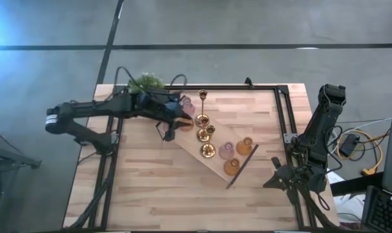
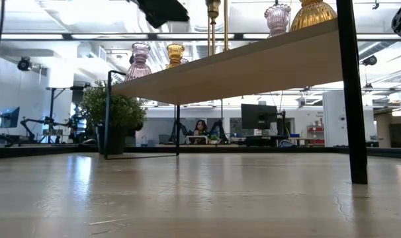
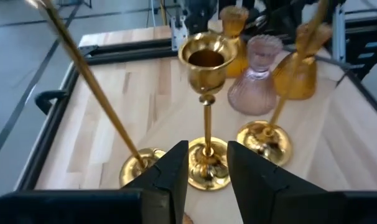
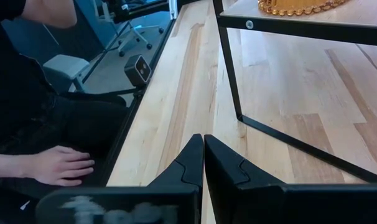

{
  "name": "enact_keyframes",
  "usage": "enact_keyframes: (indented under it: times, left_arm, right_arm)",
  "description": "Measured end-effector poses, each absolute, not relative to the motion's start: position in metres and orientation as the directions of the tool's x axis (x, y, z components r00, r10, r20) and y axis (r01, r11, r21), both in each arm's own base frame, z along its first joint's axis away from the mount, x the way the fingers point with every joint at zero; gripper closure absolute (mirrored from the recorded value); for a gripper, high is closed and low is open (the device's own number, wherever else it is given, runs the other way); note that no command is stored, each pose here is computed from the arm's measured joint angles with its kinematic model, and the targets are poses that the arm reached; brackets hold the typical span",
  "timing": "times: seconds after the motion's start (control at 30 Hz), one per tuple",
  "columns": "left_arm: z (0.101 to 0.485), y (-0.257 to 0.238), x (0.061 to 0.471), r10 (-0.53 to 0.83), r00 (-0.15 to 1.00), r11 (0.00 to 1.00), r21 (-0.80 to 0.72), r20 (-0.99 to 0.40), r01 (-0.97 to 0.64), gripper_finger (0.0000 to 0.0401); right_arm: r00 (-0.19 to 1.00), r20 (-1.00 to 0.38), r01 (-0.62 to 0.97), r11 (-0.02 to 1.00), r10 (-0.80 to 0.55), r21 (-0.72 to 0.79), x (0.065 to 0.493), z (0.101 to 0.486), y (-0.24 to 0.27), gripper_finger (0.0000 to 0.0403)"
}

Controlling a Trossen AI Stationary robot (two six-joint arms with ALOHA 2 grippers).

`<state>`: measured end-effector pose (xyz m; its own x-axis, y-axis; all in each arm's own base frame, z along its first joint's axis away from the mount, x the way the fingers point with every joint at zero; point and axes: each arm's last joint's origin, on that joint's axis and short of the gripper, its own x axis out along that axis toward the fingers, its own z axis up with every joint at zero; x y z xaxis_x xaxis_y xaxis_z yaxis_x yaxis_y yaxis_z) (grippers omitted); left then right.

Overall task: Pick & Place candle stick holders
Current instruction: Return to Home Position

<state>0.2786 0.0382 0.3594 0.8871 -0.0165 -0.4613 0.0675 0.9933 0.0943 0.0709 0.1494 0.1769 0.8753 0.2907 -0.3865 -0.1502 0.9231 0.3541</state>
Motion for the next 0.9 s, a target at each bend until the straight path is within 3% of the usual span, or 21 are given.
enact_keyframes:
  times: [0.2,0.43,0.77,0.83,0.9]
  left_arm:
    - [0.387,0.032,0.242,-0.012,0.923,0.992,0.109,-0.385,0.059,0.0298]
    - [0.395,0.028,0.212,0.007,0.918,0.993,0.112,-0.397,0.041,0.0391]
    - [0.374,0.028,0.211,0.011,0.938,0.992,0.120,-0.347,0.033,0.0390]
    - [0.370,0.025,0.201,-0.009,0.909,1.000,-0.013,-0.416,0.004,0.0386]
    - [0.376,0.017,0.192,-0.039,0.919,0.988,-0.151,-0.393,-0.022,0.0384]
  right_arm:
    - [0.875,-0.386,-0.150,0.923,0.291,0.354,0.071,0.177,0.149,0.0394]
    - [0.875,-0.387,-0.150,0.923,0.291,0.354,0.071,0.177,0.149,0.0394]
    - [0.875,-0.387,-0.150,0.923,0.291,0.354,0.071,0.177,0.149,0.0394]
    - [0.875,-0.386,-0.150,0.923,0.291,0.355,0.071,0.177,0.149,0.0394]
    - [0.875,-0.386,-0.150,0.923,0.291,0.354,0.071,0.177,0.149,0.0394]
